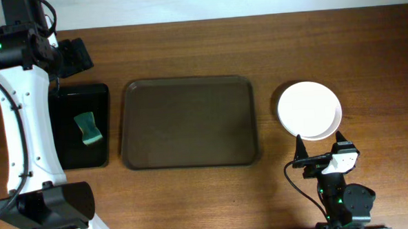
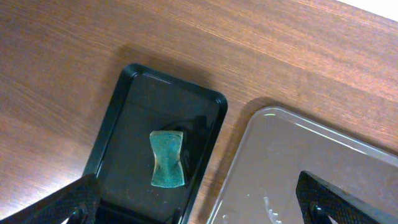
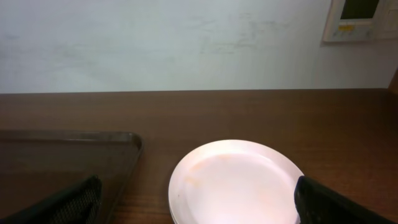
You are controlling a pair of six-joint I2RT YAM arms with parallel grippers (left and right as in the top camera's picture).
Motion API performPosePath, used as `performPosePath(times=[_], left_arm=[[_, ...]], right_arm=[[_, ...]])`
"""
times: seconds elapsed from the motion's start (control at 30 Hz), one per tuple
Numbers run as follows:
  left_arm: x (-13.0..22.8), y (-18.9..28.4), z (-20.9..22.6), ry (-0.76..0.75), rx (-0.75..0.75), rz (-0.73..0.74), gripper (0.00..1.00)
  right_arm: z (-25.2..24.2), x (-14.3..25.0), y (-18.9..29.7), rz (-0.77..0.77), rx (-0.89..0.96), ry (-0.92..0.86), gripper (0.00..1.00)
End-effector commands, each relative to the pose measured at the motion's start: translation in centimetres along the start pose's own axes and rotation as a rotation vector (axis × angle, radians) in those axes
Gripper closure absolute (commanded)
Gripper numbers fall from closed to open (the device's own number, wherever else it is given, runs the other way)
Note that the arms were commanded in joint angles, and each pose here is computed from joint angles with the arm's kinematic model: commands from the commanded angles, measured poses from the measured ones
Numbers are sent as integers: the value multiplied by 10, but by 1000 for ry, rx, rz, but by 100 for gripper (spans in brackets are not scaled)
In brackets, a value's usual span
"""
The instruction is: Clean dirty plates on tray and stack at the side
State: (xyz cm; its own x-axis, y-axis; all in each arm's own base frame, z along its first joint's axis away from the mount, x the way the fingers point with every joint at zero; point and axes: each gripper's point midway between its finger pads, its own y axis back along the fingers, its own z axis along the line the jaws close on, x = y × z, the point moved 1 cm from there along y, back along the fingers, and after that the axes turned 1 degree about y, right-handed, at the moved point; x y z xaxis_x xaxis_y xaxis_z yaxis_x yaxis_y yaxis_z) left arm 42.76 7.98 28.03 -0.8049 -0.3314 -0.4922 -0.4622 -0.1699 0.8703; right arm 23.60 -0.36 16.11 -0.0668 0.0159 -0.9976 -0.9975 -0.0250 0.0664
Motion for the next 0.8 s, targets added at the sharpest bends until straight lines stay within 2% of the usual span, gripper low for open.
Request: performPosePath(times=[0.0,0.2,0.37,0.5,0.63,0.77], left_arm=[[-4,5,0,-4,9,-17,1],[-7,6,26,12,-103,-34,1],[-28,39,9,-106,9,-180,1],[-31,77,3,-107,64,-327,1],[-11,102,9,-94,83,-476,1],[32,105,18,-133,83,-587,1]], right_arm=[[1,2,0,0,-2,-8,2],[1,2,0,0,-2,-8,1],[1,2,0,0,-2,-8,2],[1,2,0,0,-2,-8,2],[1,2,0,0,-2,-8,2],[1,2,0,0,-2,-8,2]])
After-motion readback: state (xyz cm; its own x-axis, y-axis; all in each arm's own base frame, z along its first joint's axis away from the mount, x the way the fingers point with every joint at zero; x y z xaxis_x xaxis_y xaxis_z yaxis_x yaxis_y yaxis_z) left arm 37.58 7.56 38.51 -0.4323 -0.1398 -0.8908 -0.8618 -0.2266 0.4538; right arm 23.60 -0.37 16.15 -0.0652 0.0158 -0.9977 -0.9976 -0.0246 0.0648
